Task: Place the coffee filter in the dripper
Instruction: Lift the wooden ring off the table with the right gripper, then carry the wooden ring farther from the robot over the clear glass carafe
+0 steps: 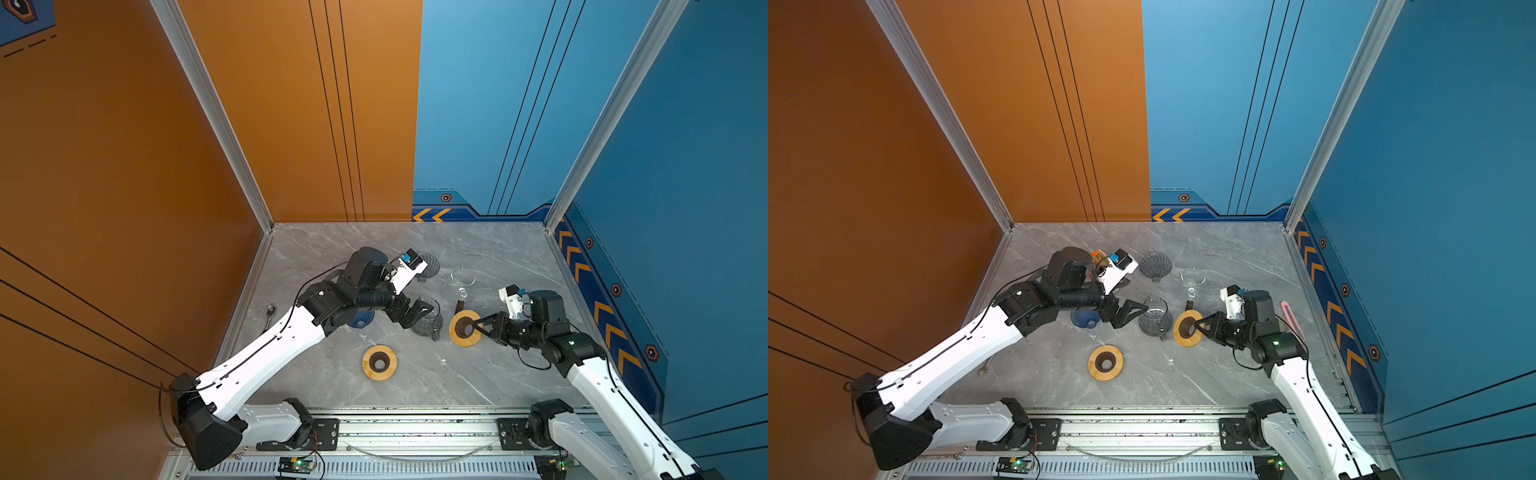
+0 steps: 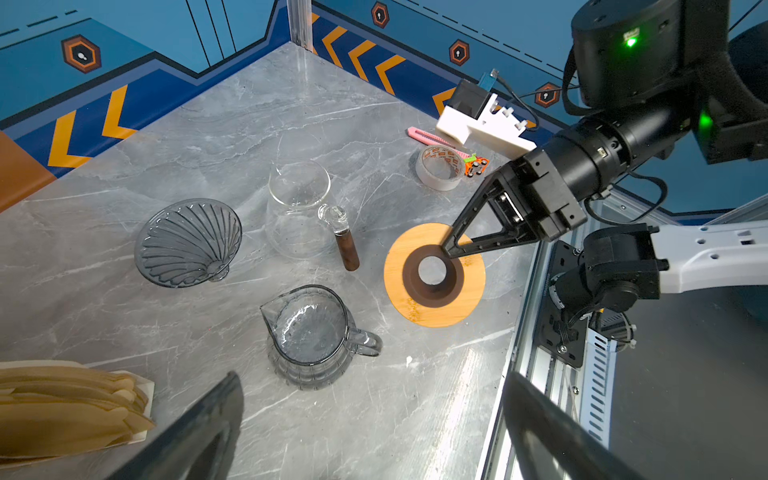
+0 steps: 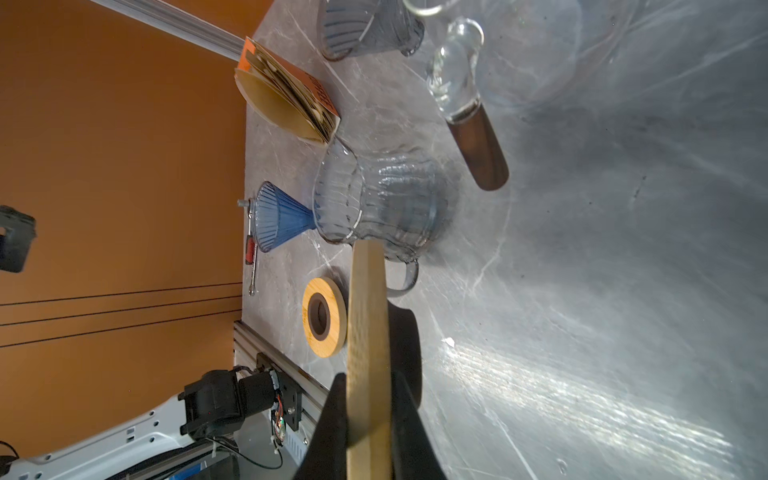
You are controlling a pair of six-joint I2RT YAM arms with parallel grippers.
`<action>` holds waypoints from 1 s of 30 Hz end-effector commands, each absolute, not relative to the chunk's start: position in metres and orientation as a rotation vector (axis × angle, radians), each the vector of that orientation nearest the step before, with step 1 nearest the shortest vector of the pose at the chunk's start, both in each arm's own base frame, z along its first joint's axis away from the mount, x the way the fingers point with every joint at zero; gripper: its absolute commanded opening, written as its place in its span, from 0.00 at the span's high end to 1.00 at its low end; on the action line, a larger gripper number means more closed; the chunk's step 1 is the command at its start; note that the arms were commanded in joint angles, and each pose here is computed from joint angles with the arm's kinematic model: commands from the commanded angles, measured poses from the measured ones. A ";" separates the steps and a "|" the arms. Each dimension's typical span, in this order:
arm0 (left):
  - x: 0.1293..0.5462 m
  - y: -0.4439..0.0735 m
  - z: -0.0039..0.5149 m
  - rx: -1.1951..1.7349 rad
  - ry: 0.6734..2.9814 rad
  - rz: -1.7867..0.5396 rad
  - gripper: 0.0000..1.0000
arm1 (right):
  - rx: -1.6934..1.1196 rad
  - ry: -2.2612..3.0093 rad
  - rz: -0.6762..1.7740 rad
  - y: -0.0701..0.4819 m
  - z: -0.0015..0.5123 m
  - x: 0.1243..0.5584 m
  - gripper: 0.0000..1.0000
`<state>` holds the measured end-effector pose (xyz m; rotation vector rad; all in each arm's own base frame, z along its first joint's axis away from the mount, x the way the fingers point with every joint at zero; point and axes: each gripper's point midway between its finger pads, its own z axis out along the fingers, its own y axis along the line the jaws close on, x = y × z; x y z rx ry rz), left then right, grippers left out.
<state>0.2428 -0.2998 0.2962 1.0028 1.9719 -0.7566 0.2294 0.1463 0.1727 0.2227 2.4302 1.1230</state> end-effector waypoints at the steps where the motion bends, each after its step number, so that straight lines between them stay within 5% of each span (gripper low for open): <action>1: 0.239 -0.299 0.312 0.970 1.923 -0.782 0.02 | 0.193 2.338 1.178 0.152 0.201 0.250 0.87; 19: 0.247 -0.288 0.330 0.810 1.843 -0.794 0.02 | 0.320 2.095 1.266 0.141 0.254 0.351 0.87; 30: 0.248 -0.285 0.332 0.779 1.830 -0.792 0.02 | 0.375 2.050 1.349 0.136 0.242 0.387 0.87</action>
